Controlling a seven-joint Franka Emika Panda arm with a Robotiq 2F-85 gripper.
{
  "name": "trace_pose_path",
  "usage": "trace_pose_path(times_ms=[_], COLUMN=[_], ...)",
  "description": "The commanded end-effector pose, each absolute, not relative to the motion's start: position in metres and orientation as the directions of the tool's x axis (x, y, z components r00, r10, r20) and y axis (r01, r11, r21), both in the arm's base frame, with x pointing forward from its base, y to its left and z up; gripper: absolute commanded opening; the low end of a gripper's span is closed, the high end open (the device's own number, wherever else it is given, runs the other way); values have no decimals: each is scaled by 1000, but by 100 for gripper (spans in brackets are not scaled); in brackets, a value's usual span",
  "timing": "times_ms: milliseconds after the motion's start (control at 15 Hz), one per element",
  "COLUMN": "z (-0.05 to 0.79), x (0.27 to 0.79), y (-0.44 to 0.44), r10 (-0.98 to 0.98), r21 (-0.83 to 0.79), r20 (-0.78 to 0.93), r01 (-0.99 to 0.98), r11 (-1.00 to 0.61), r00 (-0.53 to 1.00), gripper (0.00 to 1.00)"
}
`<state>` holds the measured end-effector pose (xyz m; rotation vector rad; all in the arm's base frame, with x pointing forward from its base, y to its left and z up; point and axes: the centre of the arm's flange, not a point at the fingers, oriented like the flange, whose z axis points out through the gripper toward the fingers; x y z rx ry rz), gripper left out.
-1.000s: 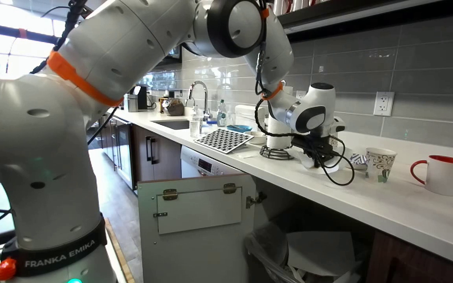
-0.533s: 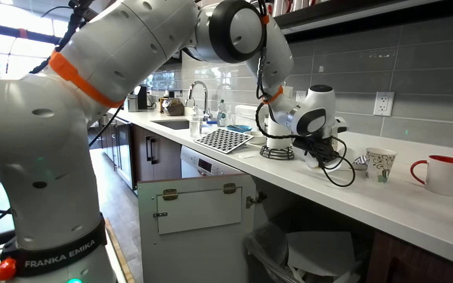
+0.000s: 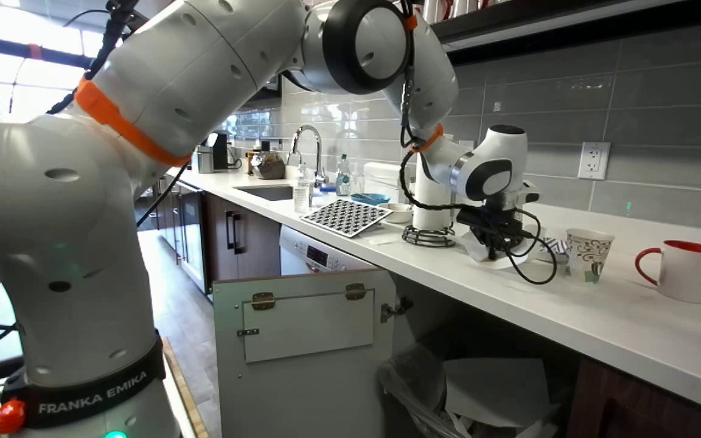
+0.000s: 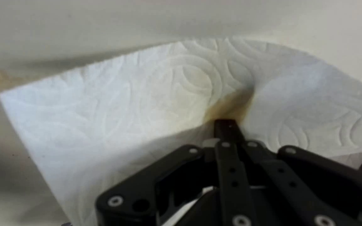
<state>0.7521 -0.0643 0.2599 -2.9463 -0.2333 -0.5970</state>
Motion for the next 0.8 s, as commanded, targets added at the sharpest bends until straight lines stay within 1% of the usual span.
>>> trace_pose_path(times_ms=[0, 733], z=[231, 232], x=[738, 735], y=[-71, -37], r10=[197, 272], r21=[-107, -177], r20=[279, 249], r01=[234, 319], r11=[-966, -931], r00=[940, 930], gripper=[0, 0])
